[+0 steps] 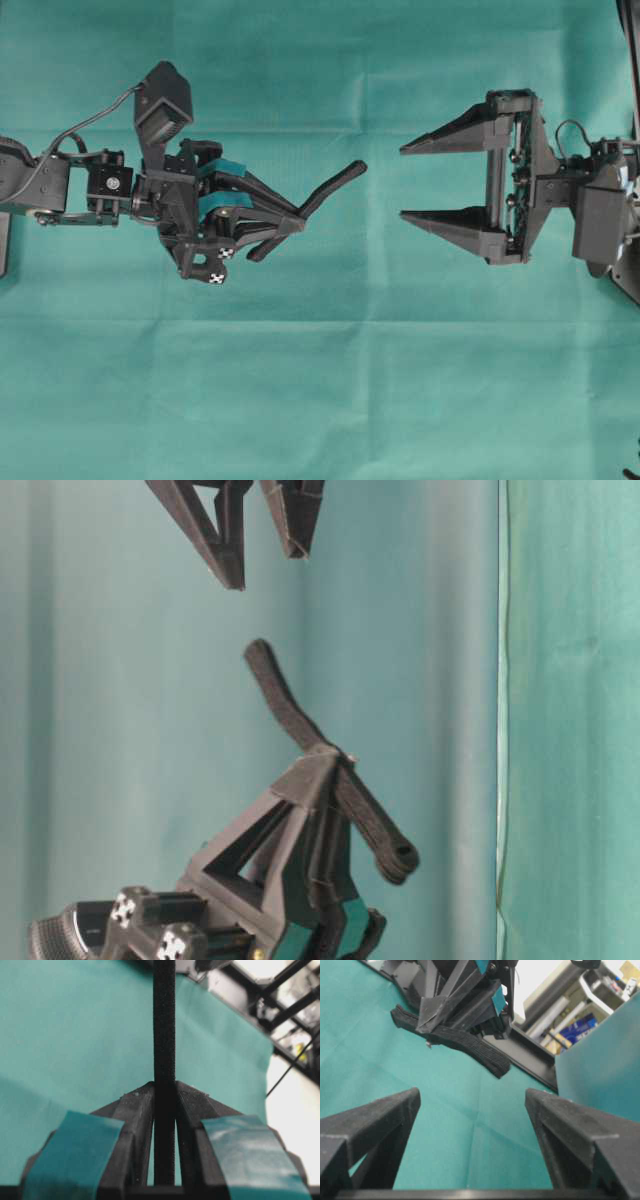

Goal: Peel off the Velcro with your right arm.
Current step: 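Lift the strap upright with the left gripper, then move the open right gripper toward the strap's free upper end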

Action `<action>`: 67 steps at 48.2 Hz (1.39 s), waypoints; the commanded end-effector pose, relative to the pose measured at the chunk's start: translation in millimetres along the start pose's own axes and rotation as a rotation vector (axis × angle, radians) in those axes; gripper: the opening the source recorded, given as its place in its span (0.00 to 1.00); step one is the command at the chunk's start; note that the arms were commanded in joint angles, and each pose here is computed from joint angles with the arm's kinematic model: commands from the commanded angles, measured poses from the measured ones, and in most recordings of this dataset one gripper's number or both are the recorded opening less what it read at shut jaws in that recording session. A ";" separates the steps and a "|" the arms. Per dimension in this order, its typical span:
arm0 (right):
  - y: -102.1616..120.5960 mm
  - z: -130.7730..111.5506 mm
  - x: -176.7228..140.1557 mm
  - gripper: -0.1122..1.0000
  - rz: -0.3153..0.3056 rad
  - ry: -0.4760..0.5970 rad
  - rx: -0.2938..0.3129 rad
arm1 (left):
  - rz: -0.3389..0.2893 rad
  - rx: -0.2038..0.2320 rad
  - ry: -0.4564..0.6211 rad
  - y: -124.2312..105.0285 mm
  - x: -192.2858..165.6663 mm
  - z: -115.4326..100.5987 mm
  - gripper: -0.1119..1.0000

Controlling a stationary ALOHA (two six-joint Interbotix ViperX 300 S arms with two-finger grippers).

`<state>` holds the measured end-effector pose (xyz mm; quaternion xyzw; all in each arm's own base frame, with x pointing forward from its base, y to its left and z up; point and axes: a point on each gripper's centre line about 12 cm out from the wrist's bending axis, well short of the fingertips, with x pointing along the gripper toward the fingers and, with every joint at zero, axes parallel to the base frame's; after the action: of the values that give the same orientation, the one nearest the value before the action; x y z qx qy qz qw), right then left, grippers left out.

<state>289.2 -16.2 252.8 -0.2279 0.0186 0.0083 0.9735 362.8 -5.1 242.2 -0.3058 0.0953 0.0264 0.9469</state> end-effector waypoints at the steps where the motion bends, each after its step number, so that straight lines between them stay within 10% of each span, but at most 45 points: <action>1: -7.3 8.7 3.1 0.68 -0.027 -0.041 -0.001 | -0.033 -0.004 -0.044 -7.6 -3.9 9.2 0.19; 25: -14.7 8.9 5.9 0.34 -0.060 -0.075 -0.003 | -0.028 -0.044 -0.032 -5.0 -4.3 3.9 0.19; 67: -16.9 -2.1 27.2 0.19 -0.063 -0.065 0.003 | -0.030 -0.043 -0.031 -4.3 -4.7 1.9 0.19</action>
<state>311.8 -30.4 246.4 -0.2254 -0.0012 -0.0091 0.9742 359.1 -5.9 237.8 -0.3265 0.0898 0.0265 0.9406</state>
